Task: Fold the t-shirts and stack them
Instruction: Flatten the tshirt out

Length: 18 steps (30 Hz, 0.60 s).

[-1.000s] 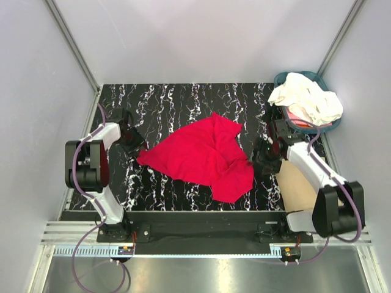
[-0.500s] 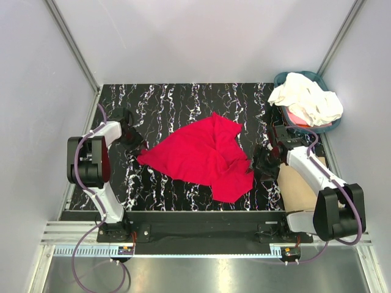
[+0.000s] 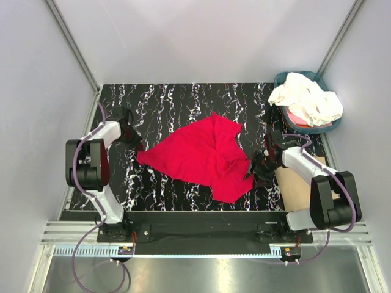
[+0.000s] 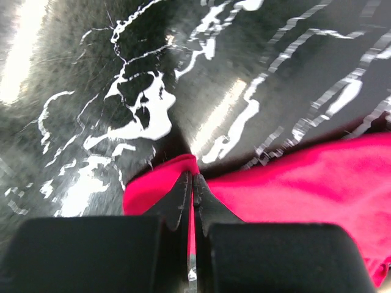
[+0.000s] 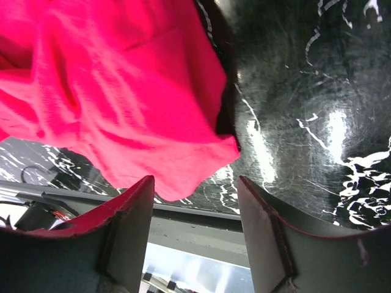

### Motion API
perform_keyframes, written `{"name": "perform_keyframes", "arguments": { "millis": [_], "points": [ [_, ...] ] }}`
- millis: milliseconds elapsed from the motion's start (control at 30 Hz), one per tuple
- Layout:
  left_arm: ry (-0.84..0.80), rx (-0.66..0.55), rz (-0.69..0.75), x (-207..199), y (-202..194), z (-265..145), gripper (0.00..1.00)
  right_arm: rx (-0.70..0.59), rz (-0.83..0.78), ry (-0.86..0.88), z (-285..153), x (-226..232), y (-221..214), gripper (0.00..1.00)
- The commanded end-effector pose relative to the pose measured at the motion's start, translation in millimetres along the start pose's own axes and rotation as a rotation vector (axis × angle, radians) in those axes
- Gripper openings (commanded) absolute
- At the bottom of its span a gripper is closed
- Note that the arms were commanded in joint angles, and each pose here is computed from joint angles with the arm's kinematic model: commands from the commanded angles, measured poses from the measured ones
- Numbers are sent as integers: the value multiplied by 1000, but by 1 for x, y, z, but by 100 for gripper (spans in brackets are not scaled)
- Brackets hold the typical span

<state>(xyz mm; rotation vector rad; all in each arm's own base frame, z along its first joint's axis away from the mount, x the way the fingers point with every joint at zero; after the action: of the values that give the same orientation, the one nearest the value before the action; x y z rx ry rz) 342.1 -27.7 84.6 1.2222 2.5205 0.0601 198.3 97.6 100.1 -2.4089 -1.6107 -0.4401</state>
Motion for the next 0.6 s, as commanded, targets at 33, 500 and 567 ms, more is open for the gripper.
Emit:
{"name": "perform_keyframes", "arguments": {
  "millis": [33, 500, 567],
  "points": [
    [-82, -172, 80, -16, 15, -51, 0, 1, 3, 19, 4, 0, -2, 65],
    [-268, -292, 116, -33, -10, -123, 0, -93, -63, 79, 26, 13, 29, 52],
    [-288, -323, 121, -36, -8, -134, 0, -97, -72, 101, 22, 20, 34, 36]
  ]
}}
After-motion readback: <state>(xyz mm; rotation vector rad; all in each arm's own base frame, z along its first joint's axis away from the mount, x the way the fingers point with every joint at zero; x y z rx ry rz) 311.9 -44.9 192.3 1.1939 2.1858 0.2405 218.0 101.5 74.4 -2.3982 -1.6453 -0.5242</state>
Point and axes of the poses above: each gripper's point midway between its finger pads, its own z axis out along the fingers, its own x axis along the line the jaws close on, y = z × x, the point moved 6 cm from there along -z, back along the fingers
